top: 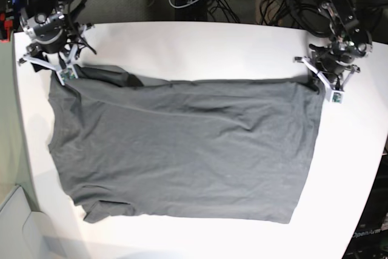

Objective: Layout the t-shirt on the table in an organized manner, then fold the t-shirt properly
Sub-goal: 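Pull the held corners apart with both grippers to stretch the shirt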

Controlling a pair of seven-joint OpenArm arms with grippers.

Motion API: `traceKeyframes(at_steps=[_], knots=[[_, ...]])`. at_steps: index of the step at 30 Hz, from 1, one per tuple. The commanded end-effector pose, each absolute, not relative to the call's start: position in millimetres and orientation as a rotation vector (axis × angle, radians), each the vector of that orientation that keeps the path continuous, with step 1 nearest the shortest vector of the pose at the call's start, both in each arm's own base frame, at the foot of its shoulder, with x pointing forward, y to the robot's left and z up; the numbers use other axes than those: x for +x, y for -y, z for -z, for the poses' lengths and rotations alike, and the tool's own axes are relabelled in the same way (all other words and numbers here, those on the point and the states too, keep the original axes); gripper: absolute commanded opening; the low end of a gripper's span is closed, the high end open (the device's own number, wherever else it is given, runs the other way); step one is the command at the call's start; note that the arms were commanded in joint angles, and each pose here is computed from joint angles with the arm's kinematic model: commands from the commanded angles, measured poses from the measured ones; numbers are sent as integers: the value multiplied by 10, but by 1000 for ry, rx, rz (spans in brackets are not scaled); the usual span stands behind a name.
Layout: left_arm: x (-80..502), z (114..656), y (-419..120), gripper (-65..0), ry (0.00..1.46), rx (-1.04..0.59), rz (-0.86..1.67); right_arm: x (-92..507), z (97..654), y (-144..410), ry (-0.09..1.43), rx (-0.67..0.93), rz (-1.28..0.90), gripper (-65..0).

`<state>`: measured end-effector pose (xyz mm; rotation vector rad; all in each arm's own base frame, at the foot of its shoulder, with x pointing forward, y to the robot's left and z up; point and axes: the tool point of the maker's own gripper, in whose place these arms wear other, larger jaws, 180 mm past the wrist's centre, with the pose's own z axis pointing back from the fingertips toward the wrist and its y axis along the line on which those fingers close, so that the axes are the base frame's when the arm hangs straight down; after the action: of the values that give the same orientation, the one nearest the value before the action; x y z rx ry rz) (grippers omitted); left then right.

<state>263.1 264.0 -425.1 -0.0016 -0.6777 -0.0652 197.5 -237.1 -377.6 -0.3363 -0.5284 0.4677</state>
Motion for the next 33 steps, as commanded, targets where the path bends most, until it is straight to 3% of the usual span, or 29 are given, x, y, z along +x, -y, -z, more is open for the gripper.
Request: traceKeyframes(at_steps=[1, 3, 15, 22, 33], knots=[[2681, 4166, -2744, -650, 690, 36, 68, 2003, 3721, 2332, 557, -336, -478, -257], [2681, 4161, -2751, -628, 690, 38, 69, 1993, 3752, 2256, 553, -319, -497, -257], [2646, 3757, -2872, -647, 699, 154, 111, 2349, 3750, 1862, 626, -244, -544, -258], [2682, 3479, -2895, -647, 729, 220, 140, 2251, 3810, 1801, 606, -225, -538, -261], [2668, 3468, -2886, -647, 720, 222, 137, 2140, 3827, 1662, 605, -189, -523, -261]])
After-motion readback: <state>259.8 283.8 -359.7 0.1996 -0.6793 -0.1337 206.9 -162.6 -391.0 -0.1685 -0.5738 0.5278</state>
